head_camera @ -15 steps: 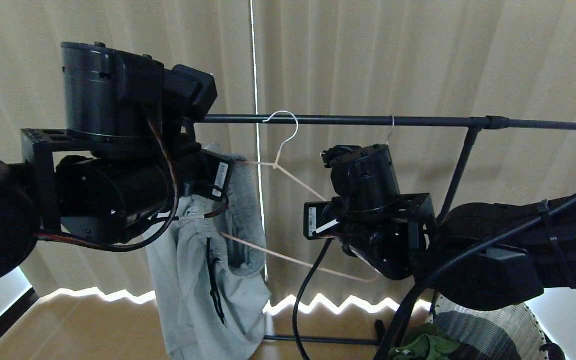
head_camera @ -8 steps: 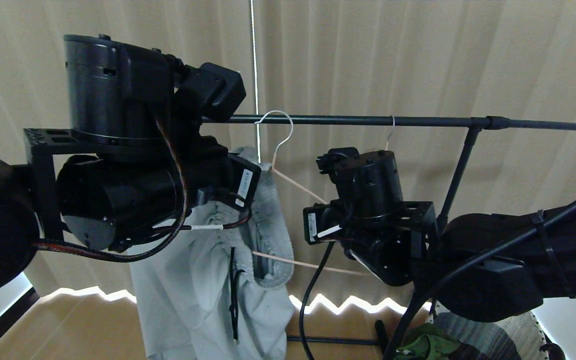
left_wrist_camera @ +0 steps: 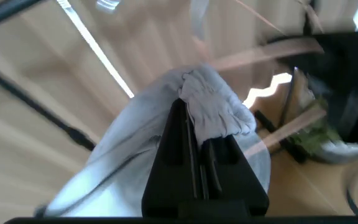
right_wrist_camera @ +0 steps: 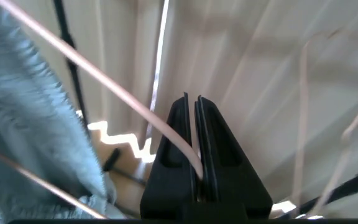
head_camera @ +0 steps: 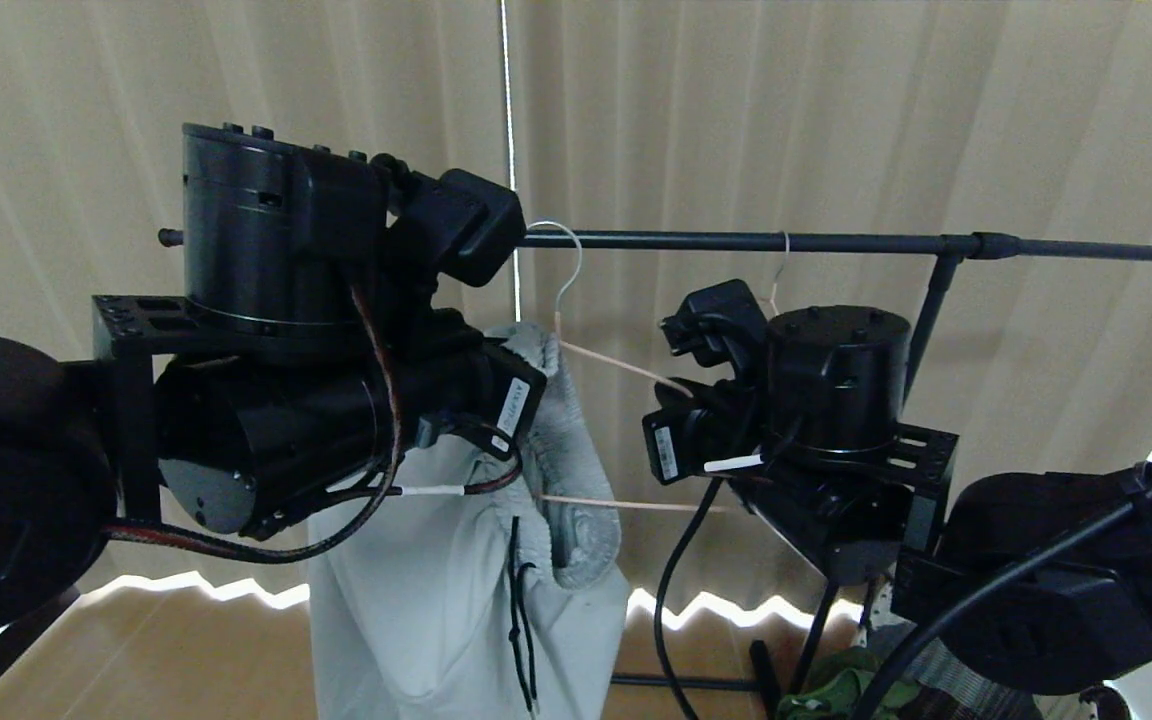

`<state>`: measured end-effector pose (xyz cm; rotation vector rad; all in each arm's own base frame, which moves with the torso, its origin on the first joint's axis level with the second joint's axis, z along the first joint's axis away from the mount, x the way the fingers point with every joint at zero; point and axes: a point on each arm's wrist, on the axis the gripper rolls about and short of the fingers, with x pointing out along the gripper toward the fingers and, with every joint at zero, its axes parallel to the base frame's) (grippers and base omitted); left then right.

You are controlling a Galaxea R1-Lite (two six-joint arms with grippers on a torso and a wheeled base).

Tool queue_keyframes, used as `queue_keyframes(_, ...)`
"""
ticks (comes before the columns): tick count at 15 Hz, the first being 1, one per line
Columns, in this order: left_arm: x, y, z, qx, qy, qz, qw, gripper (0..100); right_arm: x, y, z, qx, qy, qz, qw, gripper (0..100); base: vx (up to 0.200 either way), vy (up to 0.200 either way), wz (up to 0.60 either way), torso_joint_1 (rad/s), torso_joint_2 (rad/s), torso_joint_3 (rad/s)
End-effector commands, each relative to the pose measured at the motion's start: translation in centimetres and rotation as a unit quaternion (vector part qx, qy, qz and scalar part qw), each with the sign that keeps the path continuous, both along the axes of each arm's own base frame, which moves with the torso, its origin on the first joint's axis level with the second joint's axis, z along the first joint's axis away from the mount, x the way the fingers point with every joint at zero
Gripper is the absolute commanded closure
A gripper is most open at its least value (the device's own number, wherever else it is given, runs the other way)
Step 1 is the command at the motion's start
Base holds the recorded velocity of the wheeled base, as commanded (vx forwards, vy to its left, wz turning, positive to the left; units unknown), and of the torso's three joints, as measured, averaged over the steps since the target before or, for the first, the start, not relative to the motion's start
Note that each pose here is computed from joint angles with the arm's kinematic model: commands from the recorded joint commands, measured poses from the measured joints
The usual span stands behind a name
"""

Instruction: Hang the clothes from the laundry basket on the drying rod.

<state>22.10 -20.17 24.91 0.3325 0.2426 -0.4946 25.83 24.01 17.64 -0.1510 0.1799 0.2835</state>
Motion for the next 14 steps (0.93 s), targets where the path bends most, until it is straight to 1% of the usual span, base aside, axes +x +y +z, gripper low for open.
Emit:
queue_keyframes(1,-0.3,-0.4,-0.7,0.007,0.009,-0.015,0.9998,100,-0.1,-1.0,1.2,0.005,-0.014,0.007,0.9999,100,0.000,0.000,0.00,0.000,0.00,0.000)
queue_keyframes(3,-0.3,-0.5,-0.7,0.008,0.011,-0.023,0.9996,100,-1.2,-2.0,2.4,0.014,-0.016,0.064,0.9977,100,0.000,0.000,0.00,0.000,0.00,0.000)
queue_keyframes(6,-0.3,-0.5,-0.7,0.009,0.010,-0.024,0.9996,100,-2.0,-3.0,2.4,0.015,-0.007,0.089,0.9959,100,0.000,0.000,0.00,0.000,0.00,0.000)
queue_keyframes(7,-0.3,-0.5,-0.8,0.010,0.011,-0.024,0.9996,100,-2.2,-3.6,2.5,0.017,0.007,0.095,0.9953,100,0.000,0.000,0.00,0.000,0.00,0.000)
queue_keyframes(8,-0.3,-0.6,-0.8,0.010,0.011,-0.024,0.9996,100,-2.8,-4.1,2.8,0.032,0.029,0.107,0.9933,100,0.000,0.000,0.00,0.000,0.00,0.000)
queue_keyframes(9,-0.3,-0.6,-0.7,0.009,0.010,-0.024,0.9996,100,-3.4,-4.4,3.0,0.049,0.053,0.123,0.9898,100,0.000,0.000,0.00,0.000,0.00,0.000)
queue_keyframes(10,-0.3,-0.6,-0.7,0.009,0.010,-0.025,0.9996,100,-3.9,-4.7,3.3,0.061,0.068,0.144,0.9854,100,0.000,0.000,0.00,0.000,0.00,0.000)
queue_keyframes(11,-0.5,-0.7,-0.8,0.010,0.011,-0.028,0.9995,100,-4.1,-4.9,3.1,0.069,0.076,0.170,0.9801,100,0.000,0.000,0.00,0.000,0.00,0.000)
queue_keyframes(12,-0.7,-0.9,-0.9,0.011,0.011,-0.033,0.9993,100,-4.1,-5.2,2.7,0.071,0.082,0.179,0.9780,100,0.000,0.000,0.00,0.000,0.00,0.000)
queue_keyframes(13,-0.7,-0.9,-0.9,0.011,0.011,-0.033,0.9993,100,-4.1,-5.2,2.7,0.071,0.082,0.179,0.9780,100,0.000,0.000,0.00,0.000,0.00,0.000)
queue_keyframes(14,-1.1,-1.1,-1.3,0.006,0.004,-0.041,0.9991,100,-3.8,-5.2,2.4,0.073,0.078,0.176,0.9786,100,0.000,0.000,0.00,0.000,0.00,0.000)
